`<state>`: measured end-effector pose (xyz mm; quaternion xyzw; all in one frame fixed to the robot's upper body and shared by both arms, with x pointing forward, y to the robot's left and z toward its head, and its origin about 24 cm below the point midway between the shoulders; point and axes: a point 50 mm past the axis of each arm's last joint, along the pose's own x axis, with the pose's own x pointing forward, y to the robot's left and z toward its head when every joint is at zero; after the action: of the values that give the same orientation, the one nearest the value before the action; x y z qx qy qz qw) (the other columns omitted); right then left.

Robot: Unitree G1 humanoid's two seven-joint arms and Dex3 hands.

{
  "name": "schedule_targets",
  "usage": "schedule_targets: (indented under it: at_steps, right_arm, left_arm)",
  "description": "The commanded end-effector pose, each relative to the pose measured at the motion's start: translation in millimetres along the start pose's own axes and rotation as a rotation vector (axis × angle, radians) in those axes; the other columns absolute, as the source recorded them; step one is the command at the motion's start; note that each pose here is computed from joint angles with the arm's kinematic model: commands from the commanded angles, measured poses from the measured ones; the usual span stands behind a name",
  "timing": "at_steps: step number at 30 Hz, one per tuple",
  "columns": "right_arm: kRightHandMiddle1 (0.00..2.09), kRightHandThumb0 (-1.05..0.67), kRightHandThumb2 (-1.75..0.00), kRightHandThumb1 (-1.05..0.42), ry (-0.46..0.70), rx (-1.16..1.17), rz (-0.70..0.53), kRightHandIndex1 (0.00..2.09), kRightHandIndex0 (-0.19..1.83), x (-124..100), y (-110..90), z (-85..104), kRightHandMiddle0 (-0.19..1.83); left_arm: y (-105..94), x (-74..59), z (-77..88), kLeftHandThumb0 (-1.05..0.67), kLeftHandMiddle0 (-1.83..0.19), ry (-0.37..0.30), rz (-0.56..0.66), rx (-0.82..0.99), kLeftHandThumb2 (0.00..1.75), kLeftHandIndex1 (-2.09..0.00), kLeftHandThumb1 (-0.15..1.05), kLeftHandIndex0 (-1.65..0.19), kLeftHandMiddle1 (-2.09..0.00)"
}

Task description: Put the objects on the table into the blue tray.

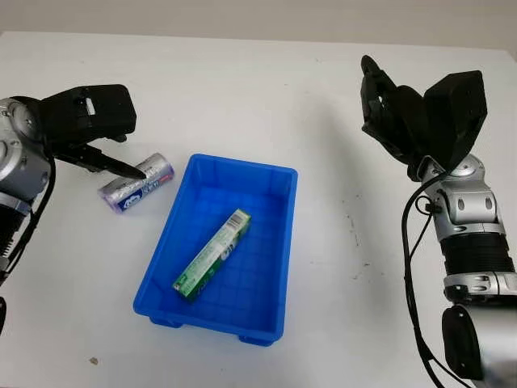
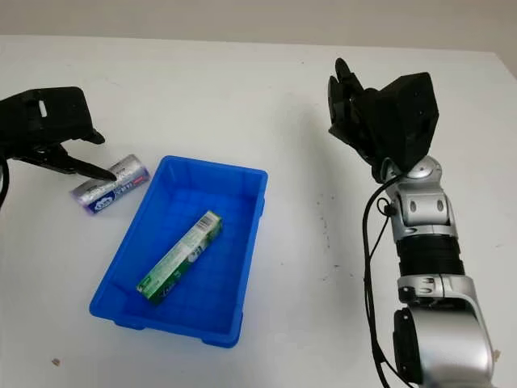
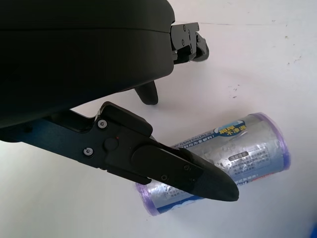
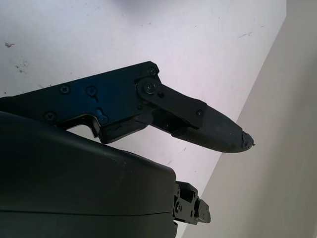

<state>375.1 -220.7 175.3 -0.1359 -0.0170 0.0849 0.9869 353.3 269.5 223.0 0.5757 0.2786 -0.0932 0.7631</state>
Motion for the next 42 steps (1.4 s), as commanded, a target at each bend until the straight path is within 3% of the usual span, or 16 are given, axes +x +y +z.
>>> schedule_targets:
  at_steps: [1, 11, 12, 16, 17, 18, 19, 23, 25, 26, 28, 30, 31, 34, 37, 42]
  right_arm:
    - [0.0, -0.72, -0.87, -1.05, -0.021, -0.014, -0.012, 0.0, -0.19, -3, -6, 4.9, -0.19]
    - [0.0, -0.71, -0.87, -1.05, -0.024, -0.018, -0.025, 0.0, -0.19, -5, -7, 7.3, -0.19]
    - [0.0, -0.71, -0.87, -1.05, -0.023, -0.017, -0.024, 0.0, -0.19, -5, -7, 7.8, -0.19]
    - [0.0, -0.69, -0.88, -1.05, -0.024, -0.019, -0.027, 0.0, -0.19, -6, -7, 9.0, -0.19]
    - [0.0, -0.69, -0.88, -1.05, -0.025, -0.014, -0.027, 0.0, -0.19, -7, -7, 9.3, -0.19]
    - [0.0, -0.68, -0.88, -1.05, -0.026, -0.011, -0.026, 0.0, -0.19, -7, -7, 9.5, -0.19]
    - [0.0, -0.68, -0.88, -1.05, -0.028, -0.008, -0.025, 0.0, -0.19, -7, -7, 9.7, -0.19]
    - [0.0, -0.69, -0.89, -1.05, -0.029, 0.008, -0.021, 0.0, -0.19, -6, -6, 9.7, -0.19]
    - [0.0, -0.69, -0.88, -1.05, -0.031, 0.013, -0.026, 0.0, -0.19, -5, -7, 9.5, -0.19]
    - [0.0, -0.69, -0.88, -1.05, -0.033, 0.013, -0.027, 0.0, -0.19, -5, -7, 9.6, -0.19]
    - [0.0, -0.69, -0.87, -1.05, -0.035, 0.015, -0.031, 0.0, -0.19, -6, -7, 10.1, -0.19]
    - [0.0, -0.7, -0.86, -1.05, -0.036, 0.021, -0.039, 0.0, -0.19, -6, -8, 10.6, -0.19]
    - [0.0, -0.7, -0.86, -1.05, -0.036, 0.022, -0.043, 0.0, -0.19, -6, -9, 10.8, -0.19]
    - [0.0, -0.7, -0.85, -1.05, -0.04, 0.025, -0.049, 0.0, -0.19, -6, -10, 11.4, -0.19]
    - [0.0, -0.7, -0.85, -1.05, -0.043, 0.031, -0.051, 0.0, -0.19, -7, -11, 11.7, -0.19]
    - [0.0, -0.7, -0.84, -1.05, -0.04, 0.044, -0.067, 0.0, -0.19, -8, -11, 12.6, -0.19]
  left_arm:
    - [-13.1, 6.5, 0.5, -0.84, 0.19, 0.009, -0.044, 0.027, 0.06, -0.12, 1.02, 0.16, -1.93]
    - [-28.4, 15.6, 3.0, -0.87, 0.19, -0.01, -0.097, 0.069, 0.05, -0.12, 1.02, 0.1, -2.09]
    - [-29.4, 16.0, 2.9, -0.87, 0.13, -0.012, -0.101, 0.073, 0.05, -0.22, 1.01, -0.04, -2.09]
    - [-32.0, 16.5, 1.9, -0.88, -0.23, -0.008, -0.12, 0.092, 0.05, -1.52, 0.99, 0.15, -2.09]
    - [-32.9, 15.8, 2.5, -0.89, -0.32, -0.002, -0.123, 0.107, 0.05, -1.6, 0.99, 0.16, -2.09]
    - [-34.1, 14.9, 3.3, -0.88, -0.23, 0.004, -0.122, 0.128, 0.05, -1.26, 0.99, 0.17, -2.09]
    - [-37.1, 13.7, 4.6, -0.87, -0.16, -0.001, -0.101, 0.183, 0.05, -1.24, 0.99, 0.15, -2.09]
    - [-53.8, 14.0, 0.9, -0.81, -0.47, -0.096, 0.017, 0.366, 0.05, -2.01, 0.97, -0.15, -2.09]
    - [-59.5, 14.4, -2.7, -0.68, -0.58, -0.117, 0.053, 0.393, 0.06, -1.73, 0.99, 0.1, -2.09]
    - [-62.6, 14.8, -4.2, -0.61, -0.51, -0.123, 0.072, 0.41, 0.07, -1.19, 1.01, 0.15, -2.09]
    - [-67.9, 15.9, -5.1, -0.53, -0.56, -0.113, 0.092, 0.465, 0.14, -0.68, 1.04, 0.16, -2.09]
    - [-72.0, 16.8, -3.6, -0.51, -0.6, -0.1, 0.098, 0.512, 0.21, -0.62, 1.05, 0.1, -2.09]
    - [-73.3, 17.2, -3.2, -0.52, -0.67, -0.097, 0.1, 0.523, 0.22, -1.3, 1.05, -0.02, -2.09]
    - [-77.4, 18.2, -1.0, -0.53, -0.72, -0.091, 0.09, 0.558, 0.26, -2.0, 1.05, -0.11, -2.09]
    - [-81.1, 19.1, -1.0, -0.52, -0.72, -0.1, 0.083, 0.568, 0.3, -2.0, 1.05, 0.01, -2.09]
    - [-81.8, 19.6, -1.9, -0.45, -0.84, -0.141, 0.101, 0.577, 0.45, -2.09, 1.05, -0.2, -2.09]
